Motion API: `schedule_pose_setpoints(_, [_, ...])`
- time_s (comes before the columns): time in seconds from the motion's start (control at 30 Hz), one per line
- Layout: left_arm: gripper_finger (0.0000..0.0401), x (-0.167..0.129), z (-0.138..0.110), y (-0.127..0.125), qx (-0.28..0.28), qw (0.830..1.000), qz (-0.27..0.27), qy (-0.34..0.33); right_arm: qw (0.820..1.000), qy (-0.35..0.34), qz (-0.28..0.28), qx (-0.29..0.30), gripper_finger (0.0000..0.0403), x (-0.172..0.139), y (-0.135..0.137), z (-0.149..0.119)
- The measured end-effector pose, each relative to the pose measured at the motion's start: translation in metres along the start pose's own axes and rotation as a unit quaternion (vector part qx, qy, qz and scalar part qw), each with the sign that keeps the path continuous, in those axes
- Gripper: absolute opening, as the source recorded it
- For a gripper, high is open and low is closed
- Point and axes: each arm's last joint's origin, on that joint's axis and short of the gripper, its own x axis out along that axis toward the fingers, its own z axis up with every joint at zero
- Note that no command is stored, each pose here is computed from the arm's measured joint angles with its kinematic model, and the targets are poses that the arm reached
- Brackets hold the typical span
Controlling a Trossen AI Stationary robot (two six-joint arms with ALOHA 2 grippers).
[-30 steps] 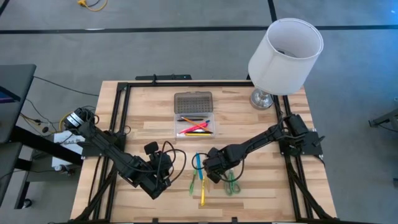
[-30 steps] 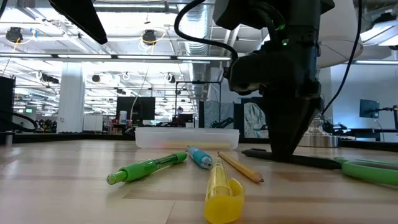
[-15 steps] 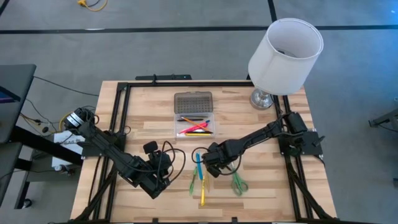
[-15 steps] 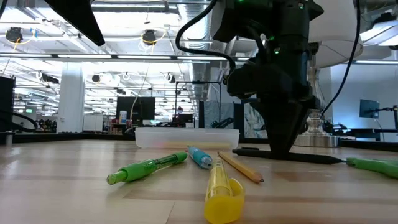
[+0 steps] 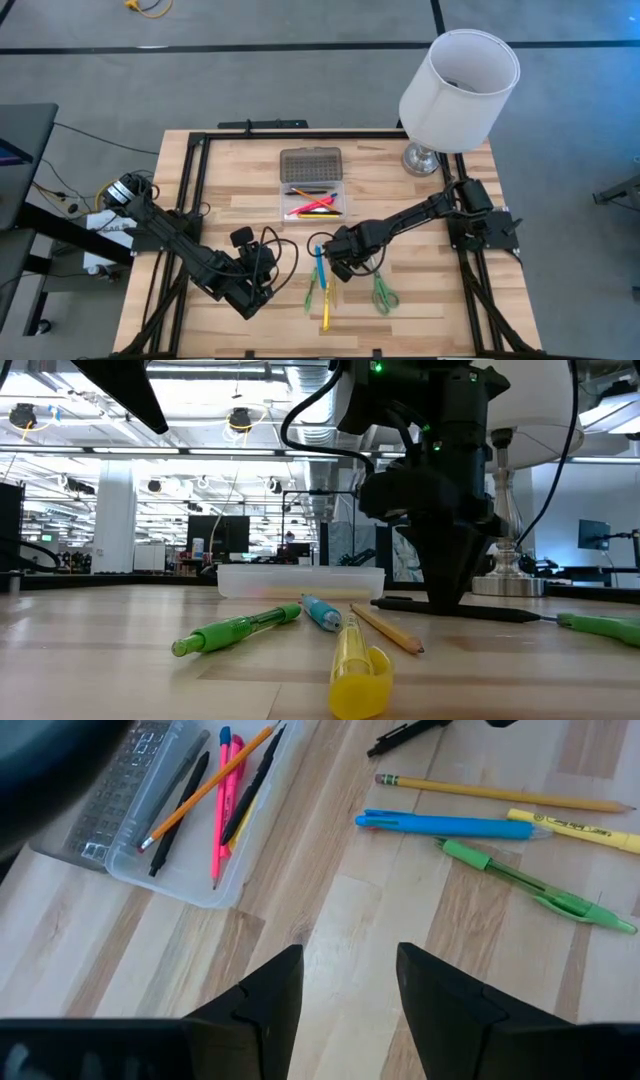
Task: Pick & place school supplies into a supply box
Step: Put the black pen into the supply box
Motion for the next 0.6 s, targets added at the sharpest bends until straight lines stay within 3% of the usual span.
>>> schedule_pose_setpoints(0.6, [0.0159, 0.0, 0.0003, 0.0002, 0.0, 1.0, 0.003, -0.004, 1.0, -0.003, 0.001, 0.01, 0.0024, -0.0008, 0.0019, -0.0021])
